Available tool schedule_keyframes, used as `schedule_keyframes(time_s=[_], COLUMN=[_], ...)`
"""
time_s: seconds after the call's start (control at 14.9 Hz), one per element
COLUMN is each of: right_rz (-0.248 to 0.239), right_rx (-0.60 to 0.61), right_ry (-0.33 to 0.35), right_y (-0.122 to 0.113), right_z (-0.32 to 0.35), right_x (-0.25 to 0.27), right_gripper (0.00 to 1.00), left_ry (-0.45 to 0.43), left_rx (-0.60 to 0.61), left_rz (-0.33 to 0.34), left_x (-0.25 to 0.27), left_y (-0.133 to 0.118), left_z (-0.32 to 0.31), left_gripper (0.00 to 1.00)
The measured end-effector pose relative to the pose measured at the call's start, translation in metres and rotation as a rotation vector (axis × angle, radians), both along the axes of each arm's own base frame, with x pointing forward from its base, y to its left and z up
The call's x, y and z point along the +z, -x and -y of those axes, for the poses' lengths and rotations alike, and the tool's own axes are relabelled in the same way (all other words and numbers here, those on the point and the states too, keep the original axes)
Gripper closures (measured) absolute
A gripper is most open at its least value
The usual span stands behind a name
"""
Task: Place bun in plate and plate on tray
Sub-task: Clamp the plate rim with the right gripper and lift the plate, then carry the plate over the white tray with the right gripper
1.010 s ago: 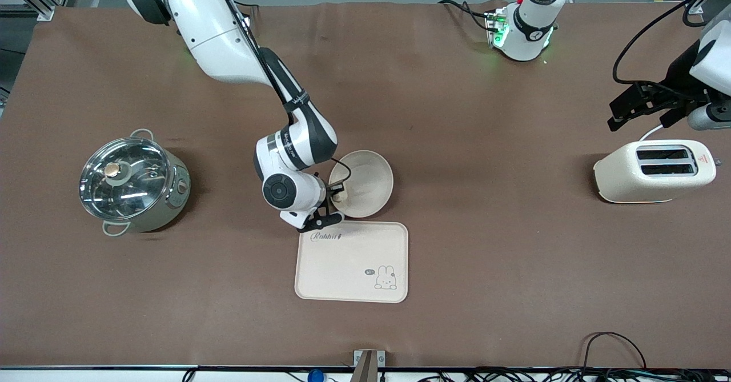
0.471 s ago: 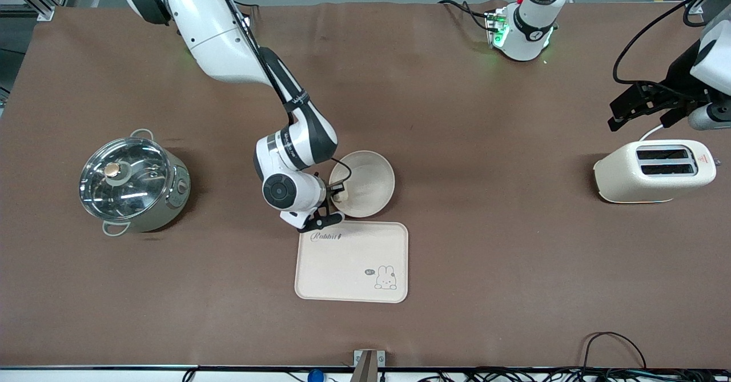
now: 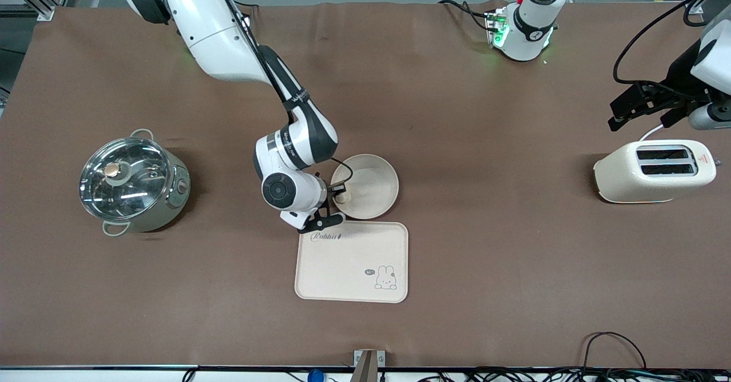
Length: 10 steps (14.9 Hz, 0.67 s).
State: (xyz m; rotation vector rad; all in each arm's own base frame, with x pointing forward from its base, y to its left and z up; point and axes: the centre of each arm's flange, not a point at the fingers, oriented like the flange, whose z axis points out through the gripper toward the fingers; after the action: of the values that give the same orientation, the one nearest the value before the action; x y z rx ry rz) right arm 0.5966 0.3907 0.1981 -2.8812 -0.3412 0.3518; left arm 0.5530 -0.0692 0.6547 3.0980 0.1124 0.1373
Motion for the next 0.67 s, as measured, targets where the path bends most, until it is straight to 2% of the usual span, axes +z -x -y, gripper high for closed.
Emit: schedule_keyframes(time_s=[0.4, 0.67], right_rz=[-0.017, -0.058], right_rx=[-0.012, -0.058], right_ry=[-0.008, -0.062], right_y=[0.001, -0.005], right_z=[-0.002, 0.005], right_x=[0.024, 0.048], right_gripper=[0.95, 0.95], left_ry=[0.000, 0.000], left_rx=[0.000, -0.005], left_rz=[0.000, 0.000], left_x=[0.000, 0.000], left_y=[0.000, 0.000], left_z=[0.000, 0.003], left_gripper=[0.00, 0.00])
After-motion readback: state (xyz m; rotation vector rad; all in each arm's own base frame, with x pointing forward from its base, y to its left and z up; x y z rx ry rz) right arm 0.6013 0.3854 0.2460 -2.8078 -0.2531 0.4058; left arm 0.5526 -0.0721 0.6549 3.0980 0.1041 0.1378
